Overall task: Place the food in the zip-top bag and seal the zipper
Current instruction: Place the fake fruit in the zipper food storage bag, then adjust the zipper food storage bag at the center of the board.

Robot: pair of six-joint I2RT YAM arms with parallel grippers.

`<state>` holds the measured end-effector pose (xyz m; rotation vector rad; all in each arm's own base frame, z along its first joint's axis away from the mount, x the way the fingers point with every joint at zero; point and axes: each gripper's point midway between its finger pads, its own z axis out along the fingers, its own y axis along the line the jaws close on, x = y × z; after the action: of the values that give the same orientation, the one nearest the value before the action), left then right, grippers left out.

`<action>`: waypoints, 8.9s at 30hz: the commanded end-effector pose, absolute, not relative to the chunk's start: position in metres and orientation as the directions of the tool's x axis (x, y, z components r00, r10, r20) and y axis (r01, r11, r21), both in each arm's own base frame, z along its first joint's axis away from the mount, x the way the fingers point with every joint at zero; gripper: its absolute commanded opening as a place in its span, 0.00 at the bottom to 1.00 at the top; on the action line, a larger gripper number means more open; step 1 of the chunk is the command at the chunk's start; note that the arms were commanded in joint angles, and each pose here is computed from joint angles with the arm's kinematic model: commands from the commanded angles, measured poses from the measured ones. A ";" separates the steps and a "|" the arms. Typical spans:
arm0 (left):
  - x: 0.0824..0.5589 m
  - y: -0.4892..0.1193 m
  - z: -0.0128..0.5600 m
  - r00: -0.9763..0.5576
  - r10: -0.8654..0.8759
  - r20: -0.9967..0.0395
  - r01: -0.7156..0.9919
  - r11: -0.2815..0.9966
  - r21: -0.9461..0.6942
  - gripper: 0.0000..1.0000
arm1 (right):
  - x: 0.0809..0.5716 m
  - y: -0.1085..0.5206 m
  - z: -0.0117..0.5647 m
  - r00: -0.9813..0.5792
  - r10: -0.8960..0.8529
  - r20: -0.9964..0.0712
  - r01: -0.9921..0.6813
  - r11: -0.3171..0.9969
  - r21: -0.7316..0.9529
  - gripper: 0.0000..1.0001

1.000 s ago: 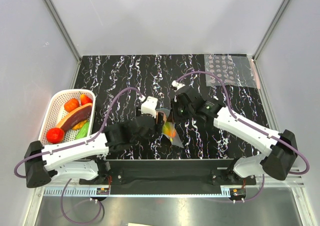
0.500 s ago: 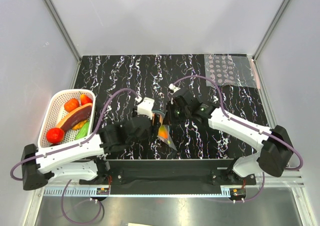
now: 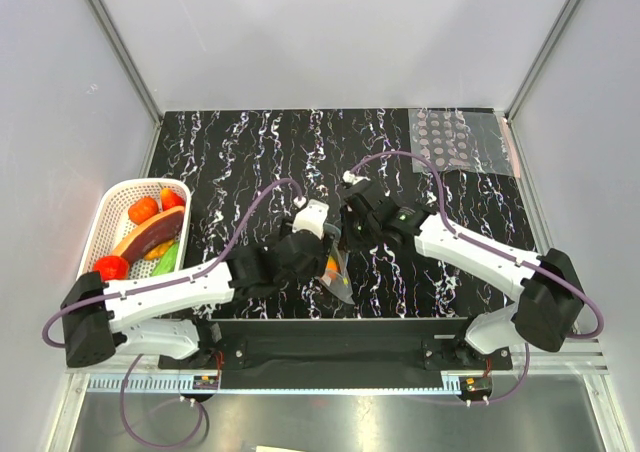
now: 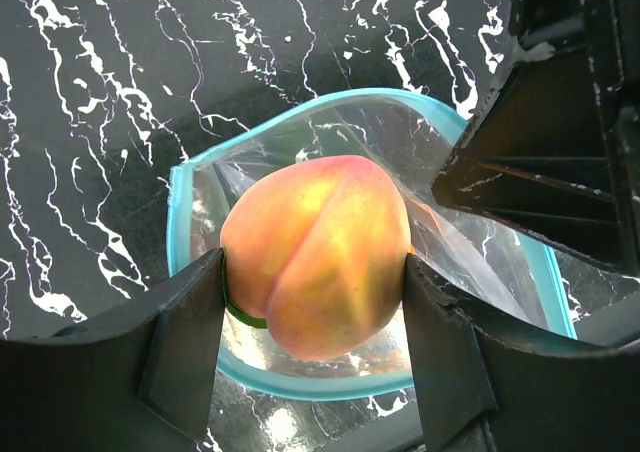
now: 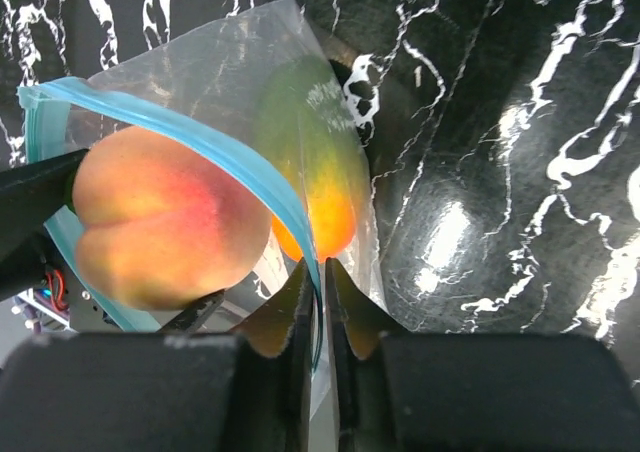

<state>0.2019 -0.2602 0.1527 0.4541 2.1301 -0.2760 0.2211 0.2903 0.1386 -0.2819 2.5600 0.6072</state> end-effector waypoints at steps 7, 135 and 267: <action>0.221 -0.290 0.166 -0.475 0.213 -0.854 0.419 0.908 -0.006 0.52 | 0.232 0.279 0.158 -0.820 -0.087 -0.565 -0.304 0.904 0.302 0.14; 0.260 -0.271 0.208 -0.699 -0.152 -0.699 0.326 0.802 -0.500 0.01 | 0.191 0.345 0.171 -0.758 -0.147 -0.636 -0.396 0.878 0.268 0.52; 0.270 -0.227 0.233 -0.576 0.019 -0.817 0.339 0.915 -0.218 0.78 | 0.246 0.262 0.141 -0.786 -0.162 -0.597 -0.253 0.965 0.071 0.00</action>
<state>0.2614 -0.2307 0.2104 0.2692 2.2094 -0.4714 0.2328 0.2613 0.1415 -0.3775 2.5162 0.2213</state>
